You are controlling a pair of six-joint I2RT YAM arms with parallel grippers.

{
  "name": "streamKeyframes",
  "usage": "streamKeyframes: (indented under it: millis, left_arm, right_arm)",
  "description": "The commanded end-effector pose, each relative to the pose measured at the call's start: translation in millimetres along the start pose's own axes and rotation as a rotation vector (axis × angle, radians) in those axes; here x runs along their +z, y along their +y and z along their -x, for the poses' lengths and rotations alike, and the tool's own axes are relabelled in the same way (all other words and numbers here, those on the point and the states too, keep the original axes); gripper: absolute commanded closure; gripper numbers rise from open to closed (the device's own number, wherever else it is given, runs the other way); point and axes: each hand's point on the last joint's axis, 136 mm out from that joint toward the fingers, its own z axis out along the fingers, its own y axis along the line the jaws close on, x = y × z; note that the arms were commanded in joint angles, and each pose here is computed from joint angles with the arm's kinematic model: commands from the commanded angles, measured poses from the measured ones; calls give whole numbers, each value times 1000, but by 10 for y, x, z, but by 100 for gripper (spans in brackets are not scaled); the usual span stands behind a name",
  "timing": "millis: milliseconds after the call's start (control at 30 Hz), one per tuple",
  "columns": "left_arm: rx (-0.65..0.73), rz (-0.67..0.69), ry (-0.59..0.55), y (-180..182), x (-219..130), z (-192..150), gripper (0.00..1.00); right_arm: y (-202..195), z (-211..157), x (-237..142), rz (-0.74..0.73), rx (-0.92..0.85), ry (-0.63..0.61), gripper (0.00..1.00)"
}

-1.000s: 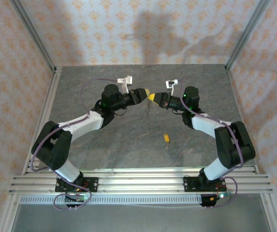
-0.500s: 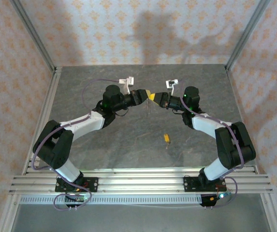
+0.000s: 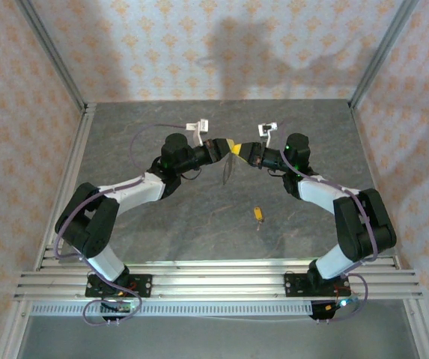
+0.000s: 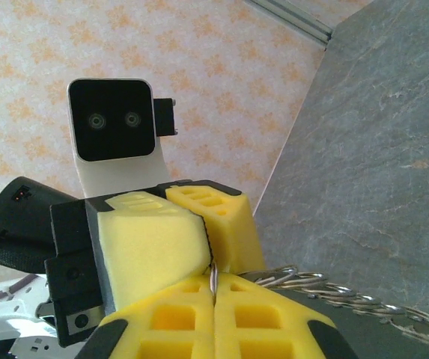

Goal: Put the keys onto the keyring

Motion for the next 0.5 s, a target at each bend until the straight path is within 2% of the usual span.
streamKeyframes:
  millis: [0,167,300,467]
  left_arm:
    - [-4,-47,5,-83,25,-80,87]
    - [-8,-50,3,-82,27,-101,88]
    - [-7,-48,6,-79,41,-123,100]
    - [-7,-43,3,-67,56,-127,100]
  right_arm:
    - [171,131,3,33,-83,-43,100]
    - [150,146,22,37,-75,-47,100]
    - [140,156,30,39,-70,-49,100]
    - [141,156,29,40,-68,-48,100]
